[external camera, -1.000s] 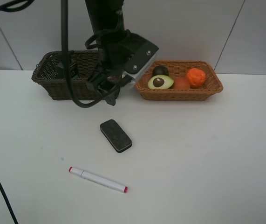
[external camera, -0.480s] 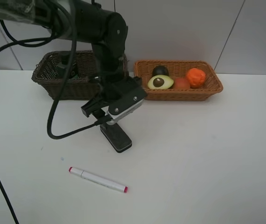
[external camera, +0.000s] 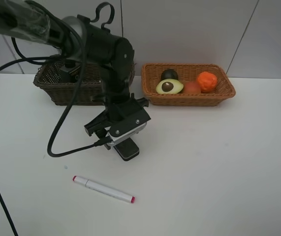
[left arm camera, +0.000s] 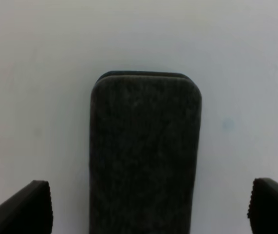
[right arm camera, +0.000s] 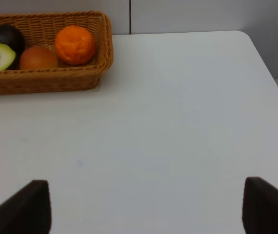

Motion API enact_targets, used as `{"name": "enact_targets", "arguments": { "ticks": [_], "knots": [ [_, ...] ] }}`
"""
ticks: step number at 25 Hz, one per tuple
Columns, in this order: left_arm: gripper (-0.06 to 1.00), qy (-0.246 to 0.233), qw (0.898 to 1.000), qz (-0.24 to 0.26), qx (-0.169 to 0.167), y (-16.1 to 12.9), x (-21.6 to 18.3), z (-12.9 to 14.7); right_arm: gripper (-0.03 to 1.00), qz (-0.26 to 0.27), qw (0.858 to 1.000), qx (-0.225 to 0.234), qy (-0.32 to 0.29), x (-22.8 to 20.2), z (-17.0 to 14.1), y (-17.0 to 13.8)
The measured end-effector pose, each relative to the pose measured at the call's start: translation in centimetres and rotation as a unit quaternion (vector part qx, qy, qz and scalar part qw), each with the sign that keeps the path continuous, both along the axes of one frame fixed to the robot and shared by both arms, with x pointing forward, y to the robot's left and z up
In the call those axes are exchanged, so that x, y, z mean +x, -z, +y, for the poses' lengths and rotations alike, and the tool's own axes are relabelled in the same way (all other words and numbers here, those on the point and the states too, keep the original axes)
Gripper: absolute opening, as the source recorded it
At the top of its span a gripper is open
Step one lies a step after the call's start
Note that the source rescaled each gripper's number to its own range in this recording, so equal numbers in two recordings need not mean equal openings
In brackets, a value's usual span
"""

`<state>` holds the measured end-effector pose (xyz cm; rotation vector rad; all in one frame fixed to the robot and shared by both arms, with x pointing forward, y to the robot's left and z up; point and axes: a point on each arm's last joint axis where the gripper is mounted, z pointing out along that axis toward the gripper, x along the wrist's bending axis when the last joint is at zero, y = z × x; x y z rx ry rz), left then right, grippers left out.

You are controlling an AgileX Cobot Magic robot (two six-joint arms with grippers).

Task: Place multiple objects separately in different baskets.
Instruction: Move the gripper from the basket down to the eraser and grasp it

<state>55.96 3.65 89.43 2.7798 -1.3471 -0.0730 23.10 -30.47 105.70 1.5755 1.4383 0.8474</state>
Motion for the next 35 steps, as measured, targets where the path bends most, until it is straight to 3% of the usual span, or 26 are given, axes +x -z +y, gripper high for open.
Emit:
{"name": "enact_targets", "arguments": {
  "ticks": [12, 20, 22, 25, 26, 35],
  "knots": [
    [1.0, 0.012, 1.0, 0.02, 0.014, 2.4, 0.0, 0.0, 0.94, 0.0, 1.0, 0.0, 0.0, 0.0, 0.0, 0.0],
    [0.99, 0.012, 1.0, 0.016, 0.011, 2.5, 0.0, -0.1, 0.94, 0.0, 1.0, 0.0, 0.0, 0.0, 0.0, 0.0],
    [0.91, 0.012, 1.0, 0.013, 0.009, 2.5, 0.1, -0.1, 0.94, 0.0, 1.0, 0.0, 0.0, 0.0, 0.0, 0.0],
    [0.58, 0.012, 1.0, 0.013, 0.009, 2.5, 0.1, -0.1, 0.94, 0.0, 1.0, 0.0, 0.0, 0.0, 0.0, 0.0],
    [0.53, 0.01, 1.0, 0.014, 0.009, 2.5, 0.1, -0.1, 0.94, 0.0, 1.0, 0.0, 0.0, 0.0, 0.0, 0.0],
    [0.54, 0.001, 1.0, 0.011, 0.014, 2.5, 0.1, 0.0, 0.94, 0.0, 1.0, 0.0, 0.0, 0.0, 0.0, 0.0]
  ]
}}
